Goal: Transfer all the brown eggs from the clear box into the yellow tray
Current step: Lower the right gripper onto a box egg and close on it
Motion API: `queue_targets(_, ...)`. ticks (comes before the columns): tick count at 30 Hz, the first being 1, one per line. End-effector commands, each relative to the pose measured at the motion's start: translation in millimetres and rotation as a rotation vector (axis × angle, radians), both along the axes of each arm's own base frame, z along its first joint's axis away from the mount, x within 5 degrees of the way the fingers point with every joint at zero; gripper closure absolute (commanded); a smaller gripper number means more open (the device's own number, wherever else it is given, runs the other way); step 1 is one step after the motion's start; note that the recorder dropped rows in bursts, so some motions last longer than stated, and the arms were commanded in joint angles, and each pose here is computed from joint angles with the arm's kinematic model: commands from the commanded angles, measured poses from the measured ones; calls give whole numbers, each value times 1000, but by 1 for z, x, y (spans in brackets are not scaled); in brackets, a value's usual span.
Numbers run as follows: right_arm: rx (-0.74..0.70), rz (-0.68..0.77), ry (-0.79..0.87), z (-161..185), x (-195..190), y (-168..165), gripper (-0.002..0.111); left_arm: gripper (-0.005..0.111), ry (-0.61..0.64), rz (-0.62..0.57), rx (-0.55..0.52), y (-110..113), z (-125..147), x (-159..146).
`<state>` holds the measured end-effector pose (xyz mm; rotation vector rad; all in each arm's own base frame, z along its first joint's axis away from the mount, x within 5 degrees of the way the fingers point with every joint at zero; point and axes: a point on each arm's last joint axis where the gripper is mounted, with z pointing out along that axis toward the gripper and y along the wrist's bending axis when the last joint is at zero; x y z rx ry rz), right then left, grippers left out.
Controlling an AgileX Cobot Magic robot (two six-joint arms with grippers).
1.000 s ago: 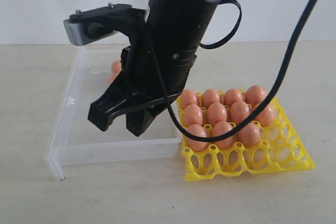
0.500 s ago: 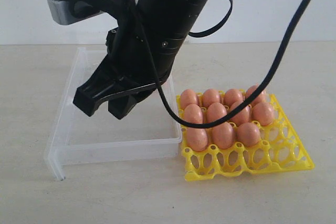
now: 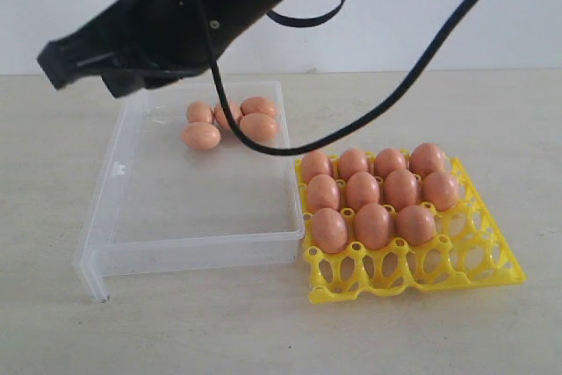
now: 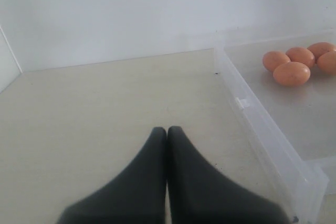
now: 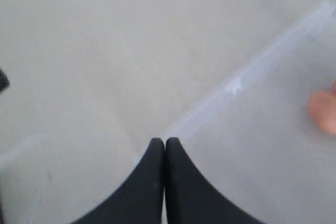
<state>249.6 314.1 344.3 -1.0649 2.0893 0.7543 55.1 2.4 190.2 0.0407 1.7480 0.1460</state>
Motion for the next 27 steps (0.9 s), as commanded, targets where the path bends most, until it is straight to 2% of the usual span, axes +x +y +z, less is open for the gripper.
queue_targets(1, 138, -69, -162, 14, 15, 6, 109, 111, -8, 4, -15, 0, 0, 0)
queue_targets(4, 84, -9, -272, 3, 22, 13, 109, 111, -8, 4, -15, 0, 0, 0)
queue_targets(8, -18, 68, -266, -19, 30, 24, 109, 111, -10, 4, -15, 0, 0, 0)
queue_targets(13, -37, 50, -333, -32, 53, 42, 109, 111, -10, 4, -15, 0, 0, 0)
queue_targets(16, -107, -2, -307, -46, 73, 55, 109, 111, -10, 4, -15, 0, 0, 0)
queue_targets(21, -444, -170, -283, -101, 114, 55, 109, 111, -10, 4, -15, 0, 0, 0)
queue_targets(24, -530, -183, -305, -128, 132, 52, 109, 111, -8, 4, -15, 0, 0, 0)
queue_targets(27, -542, -187, -260, -144, 141, 46, 108, 111, -8, 4, -15, 0, 0, 0)
